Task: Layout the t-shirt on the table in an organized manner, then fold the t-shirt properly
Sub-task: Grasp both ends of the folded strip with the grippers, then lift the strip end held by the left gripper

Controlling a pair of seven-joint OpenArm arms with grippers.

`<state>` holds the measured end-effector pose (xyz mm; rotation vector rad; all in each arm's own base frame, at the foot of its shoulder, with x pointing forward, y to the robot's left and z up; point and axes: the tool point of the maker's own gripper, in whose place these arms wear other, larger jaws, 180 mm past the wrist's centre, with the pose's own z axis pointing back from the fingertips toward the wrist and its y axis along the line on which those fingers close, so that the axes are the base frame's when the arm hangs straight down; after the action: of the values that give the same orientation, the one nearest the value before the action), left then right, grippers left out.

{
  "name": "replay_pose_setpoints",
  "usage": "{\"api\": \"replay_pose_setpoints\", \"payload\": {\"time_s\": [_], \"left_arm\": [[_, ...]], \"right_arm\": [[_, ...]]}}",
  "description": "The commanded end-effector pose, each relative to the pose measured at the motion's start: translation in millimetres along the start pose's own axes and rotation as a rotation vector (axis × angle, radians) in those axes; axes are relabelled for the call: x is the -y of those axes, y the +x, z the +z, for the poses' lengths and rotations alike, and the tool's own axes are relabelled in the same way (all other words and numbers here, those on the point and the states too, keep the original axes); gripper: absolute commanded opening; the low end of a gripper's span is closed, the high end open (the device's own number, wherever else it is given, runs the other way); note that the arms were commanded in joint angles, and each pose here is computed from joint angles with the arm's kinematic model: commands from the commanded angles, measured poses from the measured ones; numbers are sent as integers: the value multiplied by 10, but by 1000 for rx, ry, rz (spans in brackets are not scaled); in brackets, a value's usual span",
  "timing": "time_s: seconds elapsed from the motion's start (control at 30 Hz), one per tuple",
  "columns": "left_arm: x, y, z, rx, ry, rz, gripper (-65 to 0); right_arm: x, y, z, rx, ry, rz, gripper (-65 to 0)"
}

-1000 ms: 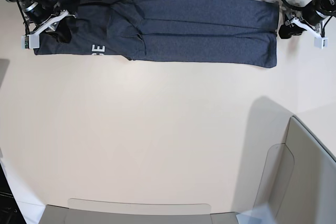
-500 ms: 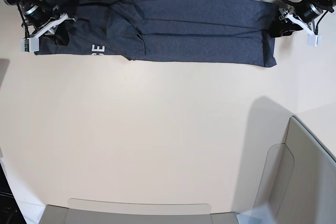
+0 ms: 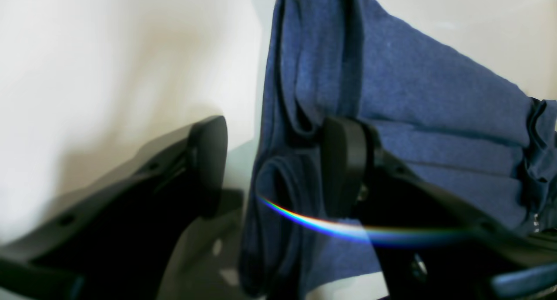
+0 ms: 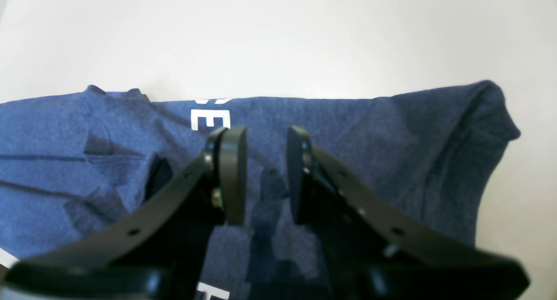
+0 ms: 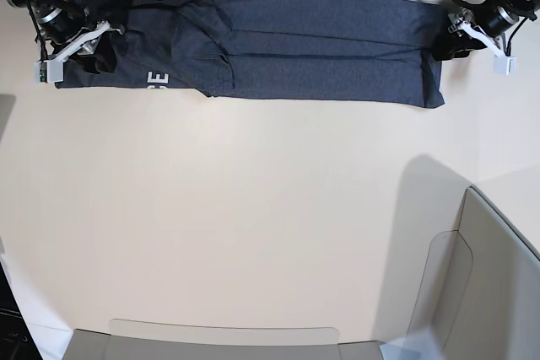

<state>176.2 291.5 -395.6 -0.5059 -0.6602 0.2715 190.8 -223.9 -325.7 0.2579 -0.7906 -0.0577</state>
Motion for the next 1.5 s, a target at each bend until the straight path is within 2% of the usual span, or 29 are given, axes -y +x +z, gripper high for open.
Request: {"api": "replay_pose_setpoints", "payload": {"time_s": [0.0, 0.17, 0.43, 0.77, 0.93, 1.37, 1.4, 1.47], "left_arm": [[2, -70, -8, -52, 7, -17, -313], [83, -51, -42, -42, -30, -18, -313], [311, -201, -258, -138, -97, -72, -313], [322, -210, -268, -142, -100, -74, -318], [245, -185, -202, -152, -77, -89, -380], [221, -253, -172, -166, -70, -82, -390], [221, -253, -172, -166, -70, -82, -407], [228, -229, -181, -161, -72, -85, -480]], "right_arm": [[-9, 72, 35, 17, 5, 18, -481], [-27, 98, 19, 23, 11, 20, -481], [-14, 94, 24, 23, 7, 17, -481], [-3, 104, 25, 25, 3, 19, -482], [7, 114, 26, 26, -1, 21, -482], [8, 123, 24, 29, -2, 22, -482], [8, 123, 24, 29, -2, 22, -482], [17, 123, 29, 30, -5, 21, -482]]}}
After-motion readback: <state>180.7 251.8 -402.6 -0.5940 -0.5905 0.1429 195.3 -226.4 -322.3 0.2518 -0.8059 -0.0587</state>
